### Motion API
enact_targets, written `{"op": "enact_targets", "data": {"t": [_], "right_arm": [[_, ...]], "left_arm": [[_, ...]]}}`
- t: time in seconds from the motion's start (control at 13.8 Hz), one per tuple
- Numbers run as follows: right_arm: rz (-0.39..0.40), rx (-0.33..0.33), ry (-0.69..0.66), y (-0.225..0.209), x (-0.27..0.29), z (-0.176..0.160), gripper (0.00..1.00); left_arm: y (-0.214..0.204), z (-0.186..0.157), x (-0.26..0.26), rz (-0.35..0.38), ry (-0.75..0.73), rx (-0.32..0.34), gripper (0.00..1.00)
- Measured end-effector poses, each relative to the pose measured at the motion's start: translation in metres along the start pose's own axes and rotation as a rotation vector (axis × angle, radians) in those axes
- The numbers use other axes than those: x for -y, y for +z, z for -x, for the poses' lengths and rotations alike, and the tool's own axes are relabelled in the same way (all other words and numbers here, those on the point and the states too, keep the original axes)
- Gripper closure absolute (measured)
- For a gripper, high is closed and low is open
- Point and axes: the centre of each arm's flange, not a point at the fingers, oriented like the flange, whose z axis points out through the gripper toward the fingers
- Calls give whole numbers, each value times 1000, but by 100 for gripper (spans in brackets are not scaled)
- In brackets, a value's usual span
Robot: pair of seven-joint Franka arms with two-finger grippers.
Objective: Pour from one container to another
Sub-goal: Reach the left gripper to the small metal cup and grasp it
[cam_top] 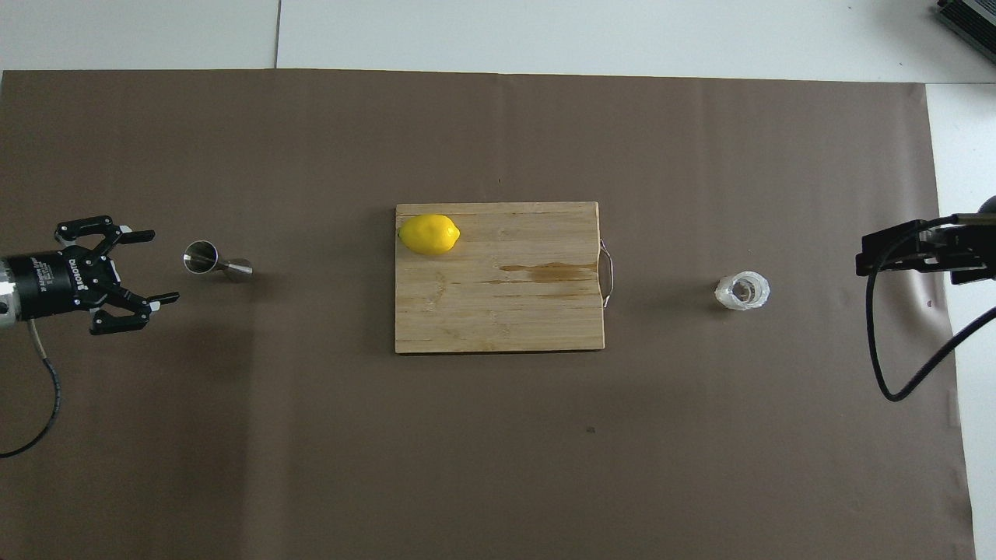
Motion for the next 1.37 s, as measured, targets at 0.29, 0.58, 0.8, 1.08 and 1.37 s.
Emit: {"op": "enact_targets", "data": {"t": [0.29, 0.58, 0.8, 1.08, 1.37], "right_arm": [[0, 0, 0, 0, 0, 0, 0], [0, 0, 0, 0, 0, 0, 0], [0, 0, 0, 0, 0, 0, 0], [0, 0, 0, 0, 0, 0, 0], [0, 0, 0, 0, 0, 0, 0]], "left_arm": [[14, -14, 23, 61, -102, 34, 0], [35, 3, 34, 116, -108, 20, 0], [41, 9, 36, 148, -119, 11, 0], [39, 7, 34, 173, -131, 7, 0], [42, 10, 36, 174, -127, 3, 0]]}}
